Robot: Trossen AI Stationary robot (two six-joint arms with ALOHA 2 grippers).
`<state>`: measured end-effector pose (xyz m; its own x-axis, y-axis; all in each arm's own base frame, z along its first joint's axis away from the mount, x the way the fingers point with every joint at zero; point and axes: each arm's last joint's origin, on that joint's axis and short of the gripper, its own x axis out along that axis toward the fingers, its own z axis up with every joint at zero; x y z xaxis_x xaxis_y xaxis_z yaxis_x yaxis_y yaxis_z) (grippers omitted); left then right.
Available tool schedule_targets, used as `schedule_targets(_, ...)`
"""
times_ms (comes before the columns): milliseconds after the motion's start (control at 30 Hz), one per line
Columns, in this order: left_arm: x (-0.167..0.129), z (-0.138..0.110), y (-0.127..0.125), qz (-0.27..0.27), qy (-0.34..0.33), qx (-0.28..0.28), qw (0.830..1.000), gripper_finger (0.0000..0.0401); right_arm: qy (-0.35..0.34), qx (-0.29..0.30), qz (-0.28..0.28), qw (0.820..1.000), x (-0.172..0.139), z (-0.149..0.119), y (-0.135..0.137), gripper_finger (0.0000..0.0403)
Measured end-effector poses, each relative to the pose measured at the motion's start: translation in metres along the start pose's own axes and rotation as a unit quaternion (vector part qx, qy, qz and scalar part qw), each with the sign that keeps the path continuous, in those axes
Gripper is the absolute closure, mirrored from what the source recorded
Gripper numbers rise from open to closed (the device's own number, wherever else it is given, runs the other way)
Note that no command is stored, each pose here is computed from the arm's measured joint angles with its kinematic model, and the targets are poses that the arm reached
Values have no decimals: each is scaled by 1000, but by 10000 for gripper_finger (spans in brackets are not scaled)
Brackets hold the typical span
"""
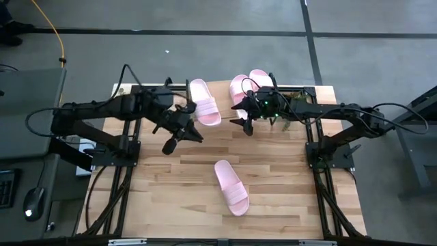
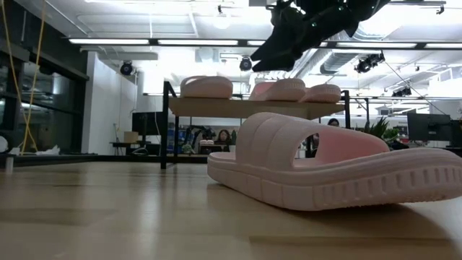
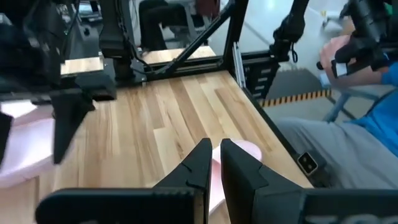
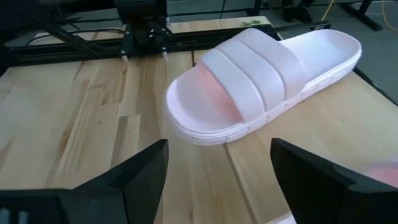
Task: Pick and place slides into the shelf
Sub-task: Put the pink slipper on the shelf
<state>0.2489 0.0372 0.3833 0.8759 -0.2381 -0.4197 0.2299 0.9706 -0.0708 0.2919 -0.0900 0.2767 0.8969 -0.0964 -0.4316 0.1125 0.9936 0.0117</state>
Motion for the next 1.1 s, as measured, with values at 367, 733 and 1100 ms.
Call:
schedule_targets(367,3,-50,-5,8,-59,-11,998,378,19,15,-3,1000,19,-11,-9,130)
schedule_targets(733,5,-51,-5,-2,-59,-15,998,378,-9,30,32,999,48,-23,-25,130)
schedule_targets(1100,9,-52,-17,-30,-48,7,998,377,-15,36,42,998,54,-16,-25,130)
